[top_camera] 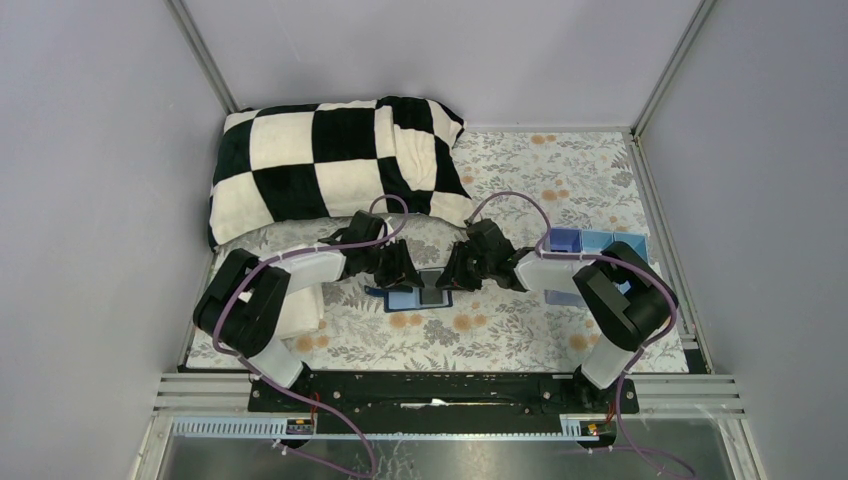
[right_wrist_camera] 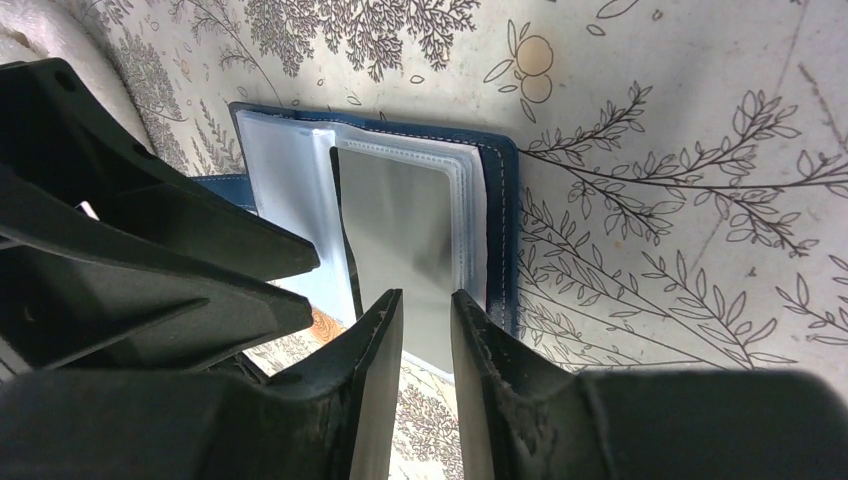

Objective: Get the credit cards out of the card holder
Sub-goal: Remove the credit card from the card holder.

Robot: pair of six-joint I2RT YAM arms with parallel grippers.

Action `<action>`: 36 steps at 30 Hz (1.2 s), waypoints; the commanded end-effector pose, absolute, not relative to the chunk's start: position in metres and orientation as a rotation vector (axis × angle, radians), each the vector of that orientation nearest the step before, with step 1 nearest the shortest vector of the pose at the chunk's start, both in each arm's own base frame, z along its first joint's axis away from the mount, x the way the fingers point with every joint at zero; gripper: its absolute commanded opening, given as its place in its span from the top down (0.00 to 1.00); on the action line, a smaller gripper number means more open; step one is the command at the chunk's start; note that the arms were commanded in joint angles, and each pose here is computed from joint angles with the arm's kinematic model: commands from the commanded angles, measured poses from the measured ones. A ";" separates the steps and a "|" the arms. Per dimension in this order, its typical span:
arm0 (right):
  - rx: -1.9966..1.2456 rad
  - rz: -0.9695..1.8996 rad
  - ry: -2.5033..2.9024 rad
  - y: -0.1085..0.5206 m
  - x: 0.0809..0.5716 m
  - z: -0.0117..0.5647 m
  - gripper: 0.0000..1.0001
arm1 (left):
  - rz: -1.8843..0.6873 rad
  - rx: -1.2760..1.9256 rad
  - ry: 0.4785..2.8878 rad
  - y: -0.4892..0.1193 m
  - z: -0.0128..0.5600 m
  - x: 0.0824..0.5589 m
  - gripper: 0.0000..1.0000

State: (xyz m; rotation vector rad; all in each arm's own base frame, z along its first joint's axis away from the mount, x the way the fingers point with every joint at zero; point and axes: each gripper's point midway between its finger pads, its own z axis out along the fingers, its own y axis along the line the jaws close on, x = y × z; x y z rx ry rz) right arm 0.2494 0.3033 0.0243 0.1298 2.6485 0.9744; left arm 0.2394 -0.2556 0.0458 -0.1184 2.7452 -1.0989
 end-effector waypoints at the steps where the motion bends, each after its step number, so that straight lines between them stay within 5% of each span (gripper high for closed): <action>1: 0.114 1.013 2.631 0.310 0.255 0.029 0.68 | -1.078 -0.096 2.724 -0.256 0.039 0.245 0.57; 18: 0.117 1.114 2.641 0.322 0.251 0.027 0.69 | -1.057 -0.094 2.750 -0.254 0.029 0.245 0.62; 36: 0.138 1.104 2.657 0.320 0.249 0.019 0.70 | -1.113 -0.083 2.734 -0.259 0.031 0.245 1.00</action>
